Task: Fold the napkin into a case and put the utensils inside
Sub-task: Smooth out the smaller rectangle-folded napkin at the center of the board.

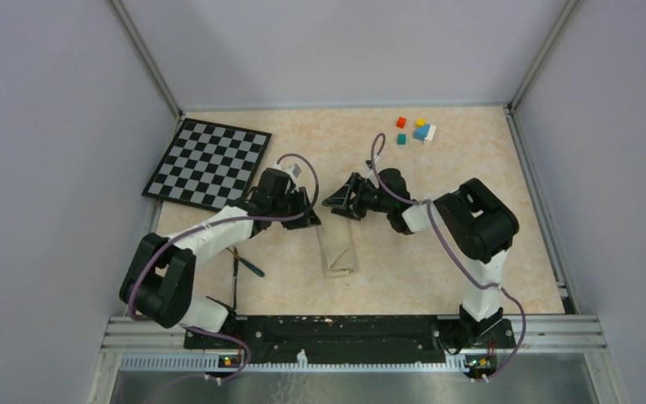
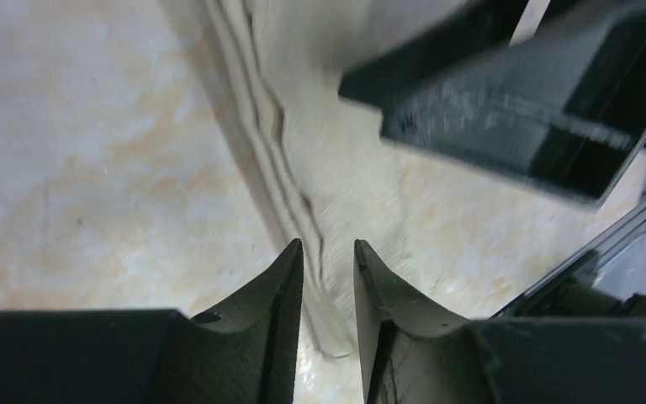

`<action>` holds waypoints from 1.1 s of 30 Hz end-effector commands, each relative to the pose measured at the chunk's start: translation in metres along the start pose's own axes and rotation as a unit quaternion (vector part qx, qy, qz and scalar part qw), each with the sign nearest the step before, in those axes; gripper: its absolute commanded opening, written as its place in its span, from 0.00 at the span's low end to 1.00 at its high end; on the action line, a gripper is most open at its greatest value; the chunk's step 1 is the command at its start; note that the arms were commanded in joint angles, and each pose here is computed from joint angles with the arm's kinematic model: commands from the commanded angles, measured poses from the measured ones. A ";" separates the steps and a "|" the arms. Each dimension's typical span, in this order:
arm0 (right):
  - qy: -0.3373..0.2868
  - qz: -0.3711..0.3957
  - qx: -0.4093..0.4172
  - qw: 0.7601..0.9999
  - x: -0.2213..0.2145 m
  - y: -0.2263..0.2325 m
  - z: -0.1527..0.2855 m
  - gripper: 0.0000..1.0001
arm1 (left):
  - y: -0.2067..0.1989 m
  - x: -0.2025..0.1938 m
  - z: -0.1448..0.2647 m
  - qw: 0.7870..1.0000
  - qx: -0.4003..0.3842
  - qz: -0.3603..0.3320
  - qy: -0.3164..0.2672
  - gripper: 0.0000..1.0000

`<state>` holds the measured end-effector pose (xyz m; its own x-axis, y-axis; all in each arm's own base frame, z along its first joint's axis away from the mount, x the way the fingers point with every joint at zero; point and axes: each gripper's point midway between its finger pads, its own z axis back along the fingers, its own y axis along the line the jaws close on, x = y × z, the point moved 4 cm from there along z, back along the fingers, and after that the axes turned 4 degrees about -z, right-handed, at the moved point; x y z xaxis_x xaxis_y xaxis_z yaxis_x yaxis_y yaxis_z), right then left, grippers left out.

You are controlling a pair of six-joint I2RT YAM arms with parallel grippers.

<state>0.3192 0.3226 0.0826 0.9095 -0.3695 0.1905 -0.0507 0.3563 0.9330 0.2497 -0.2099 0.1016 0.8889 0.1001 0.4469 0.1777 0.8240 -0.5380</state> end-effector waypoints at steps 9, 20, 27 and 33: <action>0.057 0.053 0.040 0.996 -0.043 0.023 0.058 0.19 | -0.028 0.069 -0.041 0.996 -0.092 -0.002 -0.013 0.16; 0.182 0.043 0.037 0.982 -0.131 -0.029 0.065 0.28 | 0.026 0.068 -0.120 0.999 -0.018 -0.010 0.048 0.09; 0.187 0.101 0.023 0.977 -0.129 -0.012 0.081 0.34 | 0.002 0.086 -0.097 0.998 -0.045 -0.034 0.040 0.14; 0.175 0.149 0.008 0.973 -0.108 0.012 0.068 0.37 | -0.046 0.117 -0.037 0.994 -0.097 -0.056 -0.011 0.34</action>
<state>0.1773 0.2985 0.0756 0.9724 0.0309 0.2312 -0.2254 0.3790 0.8975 0.3574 -0.2580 0.0755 0.9224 0.0078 0.3862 0.2512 0.7473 -0.6152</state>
